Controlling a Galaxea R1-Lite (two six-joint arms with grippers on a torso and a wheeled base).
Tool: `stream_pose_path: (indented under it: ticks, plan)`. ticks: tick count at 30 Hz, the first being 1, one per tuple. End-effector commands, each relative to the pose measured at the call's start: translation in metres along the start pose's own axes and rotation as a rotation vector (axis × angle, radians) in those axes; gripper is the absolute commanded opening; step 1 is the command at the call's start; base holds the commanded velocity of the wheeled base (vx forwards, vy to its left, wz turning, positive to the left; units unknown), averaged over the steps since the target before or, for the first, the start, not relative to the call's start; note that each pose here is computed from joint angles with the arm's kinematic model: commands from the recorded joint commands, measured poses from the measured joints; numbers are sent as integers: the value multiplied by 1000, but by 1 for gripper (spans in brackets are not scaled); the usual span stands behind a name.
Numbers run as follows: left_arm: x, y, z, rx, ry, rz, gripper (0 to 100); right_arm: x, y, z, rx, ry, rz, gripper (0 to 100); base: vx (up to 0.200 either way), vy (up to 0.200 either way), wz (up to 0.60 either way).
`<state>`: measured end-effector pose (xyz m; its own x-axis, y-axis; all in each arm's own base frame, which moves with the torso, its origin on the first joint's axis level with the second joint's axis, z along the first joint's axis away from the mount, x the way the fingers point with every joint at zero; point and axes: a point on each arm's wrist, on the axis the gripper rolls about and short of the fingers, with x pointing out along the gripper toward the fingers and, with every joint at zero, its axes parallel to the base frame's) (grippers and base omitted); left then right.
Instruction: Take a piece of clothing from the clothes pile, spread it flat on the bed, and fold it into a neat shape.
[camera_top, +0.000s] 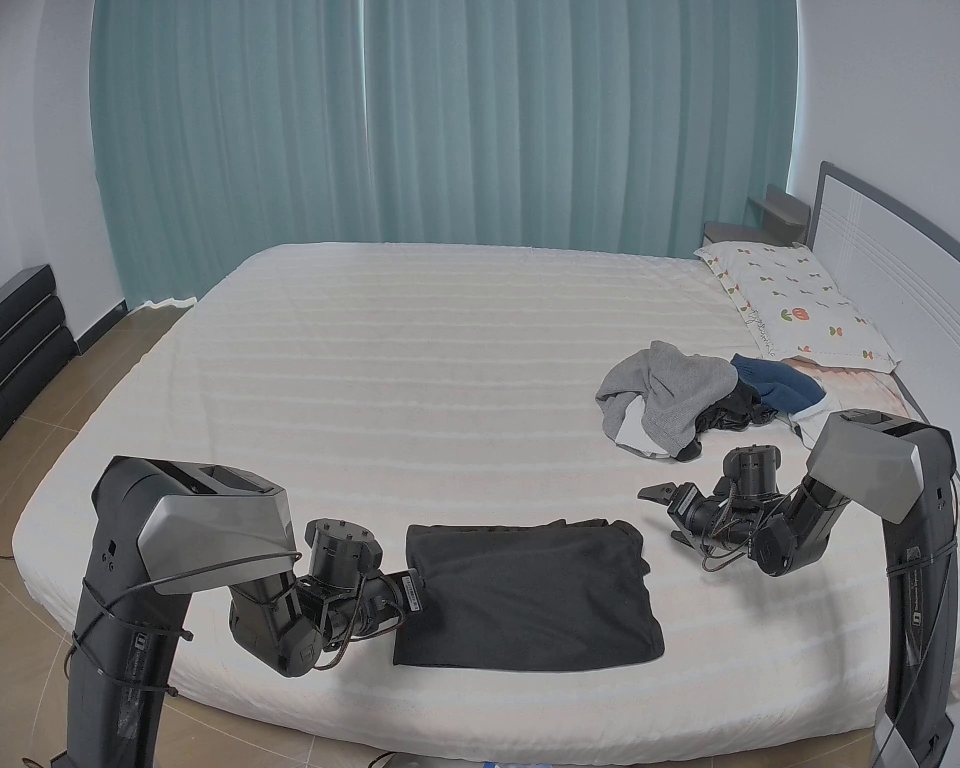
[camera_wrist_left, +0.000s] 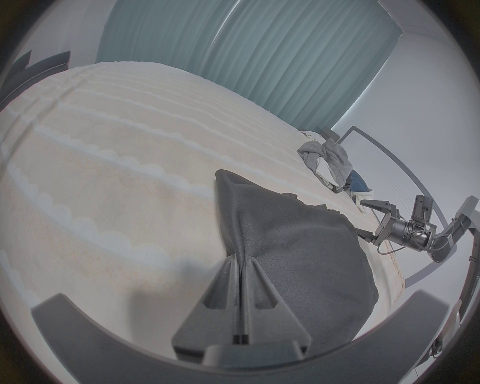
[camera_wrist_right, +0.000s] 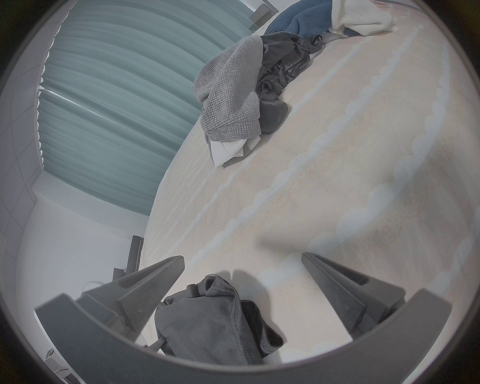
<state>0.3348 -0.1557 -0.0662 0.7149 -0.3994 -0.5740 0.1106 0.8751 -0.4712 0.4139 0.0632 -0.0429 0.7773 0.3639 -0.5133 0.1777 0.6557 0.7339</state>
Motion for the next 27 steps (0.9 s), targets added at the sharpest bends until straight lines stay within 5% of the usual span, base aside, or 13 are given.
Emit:
stream_pose_path:
  ticks: [1,27]
  plan:
    - [0,0,-1,0,3,0,0,0,0,0,0,-1,1,100,0,200,0]
    - [-7,-1,1,-7,1,2,0,-2,0,-1,0,-1,1,100,0,200,0]
